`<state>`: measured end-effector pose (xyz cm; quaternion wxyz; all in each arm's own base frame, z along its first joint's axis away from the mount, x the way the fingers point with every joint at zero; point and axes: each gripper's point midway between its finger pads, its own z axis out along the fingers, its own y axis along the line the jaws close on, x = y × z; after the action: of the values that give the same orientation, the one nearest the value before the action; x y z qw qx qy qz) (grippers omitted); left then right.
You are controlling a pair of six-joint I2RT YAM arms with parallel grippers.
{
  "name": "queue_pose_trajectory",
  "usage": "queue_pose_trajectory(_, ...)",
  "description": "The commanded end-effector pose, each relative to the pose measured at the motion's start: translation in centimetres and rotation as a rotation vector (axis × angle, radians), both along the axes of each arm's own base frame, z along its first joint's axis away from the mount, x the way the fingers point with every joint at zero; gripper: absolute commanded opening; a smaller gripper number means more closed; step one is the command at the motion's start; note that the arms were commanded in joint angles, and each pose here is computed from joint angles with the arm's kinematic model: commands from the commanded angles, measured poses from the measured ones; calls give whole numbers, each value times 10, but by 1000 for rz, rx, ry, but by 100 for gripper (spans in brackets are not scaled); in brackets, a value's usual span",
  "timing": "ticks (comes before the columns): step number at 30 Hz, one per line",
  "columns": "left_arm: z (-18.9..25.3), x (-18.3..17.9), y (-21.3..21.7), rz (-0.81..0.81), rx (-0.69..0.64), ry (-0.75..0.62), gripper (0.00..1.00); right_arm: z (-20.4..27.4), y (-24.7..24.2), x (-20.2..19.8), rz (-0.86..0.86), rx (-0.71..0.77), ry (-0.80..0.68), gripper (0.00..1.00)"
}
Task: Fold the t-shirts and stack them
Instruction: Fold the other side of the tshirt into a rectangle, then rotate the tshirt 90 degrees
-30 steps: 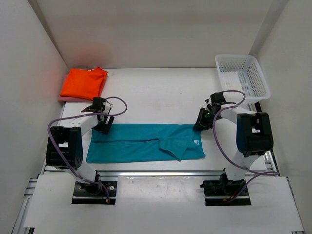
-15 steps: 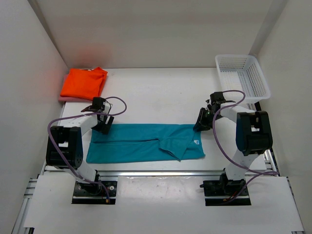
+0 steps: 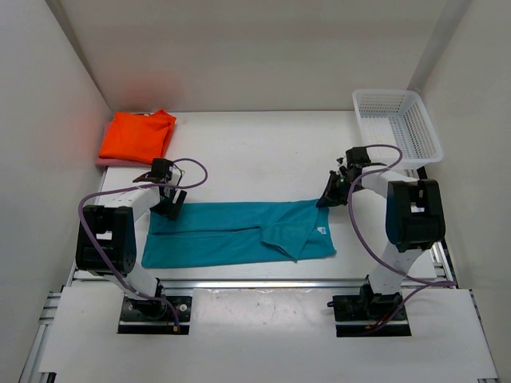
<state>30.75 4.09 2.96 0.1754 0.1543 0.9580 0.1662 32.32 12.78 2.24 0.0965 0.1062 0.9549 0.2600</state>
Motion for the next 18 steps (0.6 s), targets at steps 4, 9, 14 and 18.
queue_pose_trajectory(4, -6, -10, 2, 7, -5, 40, 99, 43, 0, 44, -20, 59, -113, 0)
queue_pose_trajectory(9, -9, -13, 2, 3, -5, 52, 99, 48, 6, 63, -25, 103, -95, 0)
queue_pose_trajectory(14, -14, -18, 2, -2, 0, 65, 99, 38, 8, 74, -27, 110, -68, 0)
queue_pose_trajectory(18, -16, -22, 3, 7, 0, 75, 99, 39, 10, 99, -10, 136, -119, 26)
